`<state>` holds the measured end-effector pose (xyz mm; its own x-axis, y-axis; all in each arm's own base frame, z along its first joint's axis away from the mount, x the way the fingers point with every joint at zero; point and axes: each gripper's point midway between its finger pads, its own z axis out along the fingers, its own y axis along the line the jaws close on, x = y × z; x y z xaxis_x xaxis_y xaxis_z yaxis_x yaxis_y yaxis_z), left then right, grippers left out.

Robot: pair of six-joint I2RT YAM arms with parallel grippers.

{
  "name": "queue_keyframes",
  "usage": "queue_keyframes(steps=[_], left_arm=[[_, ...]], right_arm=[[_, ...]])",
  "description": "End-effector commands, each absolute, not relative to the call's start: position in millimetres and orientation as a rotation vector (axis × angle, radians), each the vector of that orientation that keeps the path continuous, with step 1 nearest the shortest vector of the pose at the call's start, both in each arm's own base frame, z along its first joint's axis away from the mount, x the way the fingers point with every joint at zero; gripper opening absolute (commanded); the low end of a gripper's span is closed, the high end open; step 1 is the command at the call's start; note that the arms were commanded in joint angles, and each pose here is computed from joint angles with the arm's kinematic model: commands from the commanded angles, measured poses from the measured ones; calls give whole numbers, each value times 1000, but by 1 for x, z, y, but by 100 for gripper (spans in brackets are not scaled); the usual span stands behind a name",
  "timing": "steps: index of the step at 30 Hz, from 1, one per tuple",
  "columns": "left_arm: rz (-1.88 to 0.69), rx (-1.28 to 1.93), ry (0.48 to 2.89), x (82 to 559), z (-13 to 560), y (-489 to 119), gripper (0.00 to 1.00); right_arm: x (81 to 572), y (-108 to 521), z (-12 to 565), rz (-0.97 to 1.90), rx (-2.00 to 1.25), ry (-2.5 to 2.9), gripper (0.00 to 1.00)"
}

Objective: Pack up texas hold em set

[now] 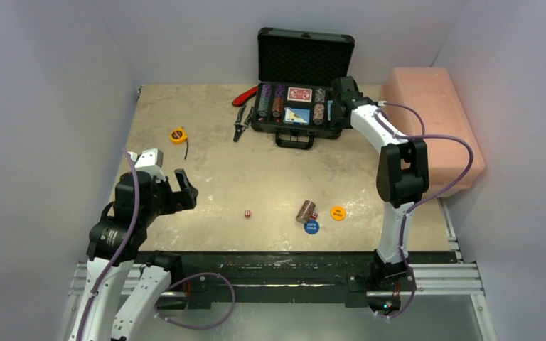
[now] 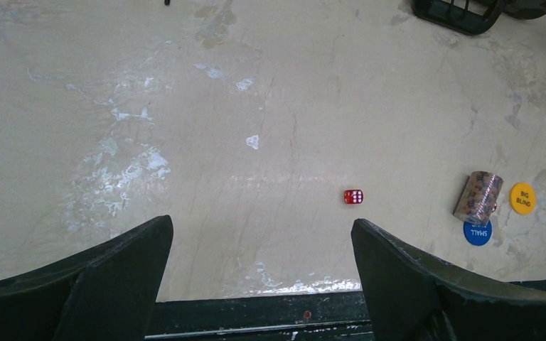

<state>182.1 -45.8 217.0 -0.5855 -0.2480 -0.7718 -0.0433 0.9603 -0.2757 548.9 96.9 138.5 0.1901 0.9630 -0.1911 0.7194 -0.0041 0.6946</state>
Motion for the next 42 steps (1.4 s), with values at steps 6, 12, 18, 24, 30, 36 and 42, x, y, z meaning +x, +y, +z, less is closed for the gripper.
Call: queue_keyframes(steps=[6, 12, 18, 24, 30, 36, 42], left_arm=[[-285, -220, 2173, 190, 218, -47, 97], [-283, -223, 2175, 190, 217, -46, 97], [-282, -223, 2178, 190, 217, -46, 97], [-279, -224, 2181, 190, 217, -46, 97], [-278, -228, 2179, 191, 217, -45, 97], [-276, -230, 2178, 191, 217, -45, 97], [-276, -231, 2179, 191, 216, -45, 97]], right_arm=[[568, 89, 163, 498, 1792, 1496, 0], [566, 88, 140, 472, 1826, 1534, 0], [565, 91, 122, 438, 1844, 1589, 0], [563, 97, 105, 420, 1862, 1650, 0], [555, 96, 97, 367, 1899, 1681, 10], [549, 94, 99, 368, 1913, 1671, 43], [545, 95, 93, 385, 1926, 1682, 61]])
